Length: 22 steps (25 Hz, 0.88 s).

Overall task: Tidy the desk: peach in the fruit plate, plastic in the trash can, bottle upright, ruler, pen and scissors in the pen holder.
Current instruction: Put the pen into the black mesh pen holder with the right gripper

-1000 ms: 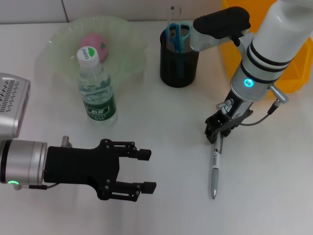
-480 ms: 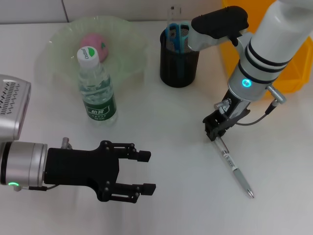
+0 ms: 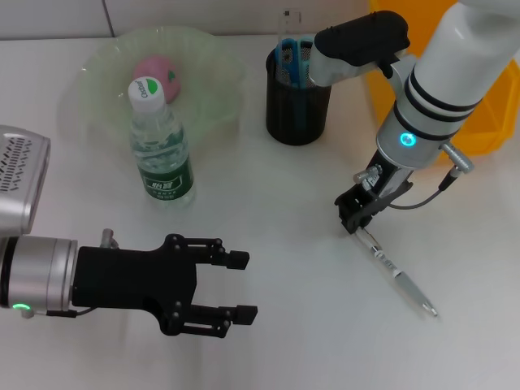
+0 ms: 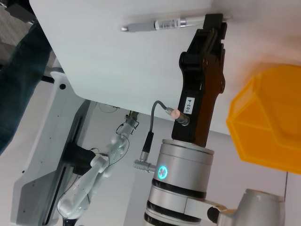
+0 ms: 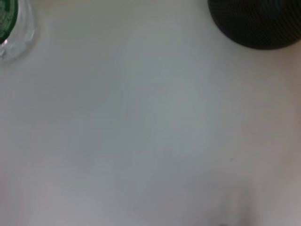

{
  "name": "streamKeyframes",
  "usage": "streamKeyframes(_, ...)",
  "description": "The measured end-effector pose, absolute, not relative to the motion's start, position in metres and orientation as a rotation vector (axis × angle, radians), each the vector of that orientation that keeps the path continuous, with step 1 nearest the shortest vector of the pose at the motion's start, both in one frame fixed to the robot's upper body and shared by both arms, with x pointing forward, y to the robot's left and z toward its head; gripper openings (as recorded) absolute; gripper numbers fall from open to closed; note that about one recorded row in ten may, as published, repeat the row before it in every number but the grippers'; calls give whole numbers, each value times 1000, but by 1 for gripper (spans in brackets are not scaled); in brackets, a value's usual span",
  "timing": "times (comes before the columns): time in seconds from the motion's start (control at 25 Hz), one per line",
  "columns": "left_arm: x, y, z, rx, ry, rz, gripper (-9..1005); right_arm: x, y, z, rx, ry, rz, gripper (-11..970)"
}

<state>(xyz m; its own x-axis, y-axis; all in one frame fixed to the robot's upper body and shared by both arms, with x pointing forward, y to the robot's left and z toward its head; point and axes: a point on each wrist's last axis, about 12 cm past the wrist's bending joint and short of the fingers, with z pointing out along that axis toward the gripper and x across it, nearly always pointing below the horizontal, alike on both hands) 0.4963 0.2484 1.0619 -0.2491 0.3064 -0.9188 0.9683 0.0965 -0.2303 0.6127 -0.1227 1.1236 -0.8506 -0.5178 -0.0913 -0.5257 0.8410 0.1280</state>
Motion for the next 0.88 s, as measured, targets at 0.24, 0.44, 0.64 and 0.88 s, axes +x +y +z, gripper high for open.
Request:
streamKeyframes(0.24, 496, 250, 1062, 1264, 1661, -1176, 735, 610, -124, 1127, -854, 2926, 243, 154)
streamKeyframes(0.44, 496, 250, 1063, 1259, 1662, -1179, 735, 608, -131, 1127, -839, 2909, 259, 117)
streamKeyframes(0.64, 496, 251, 1063, 1258, 1664, -1181, 735, 608, -133, 1127, -849, 2899, 260, 117)
streamKeyframes(0.88, 495, 252, 1063, 1244, 1668, -1182, 734, 604, -142, 1132, -839, 2832, 295, 116)
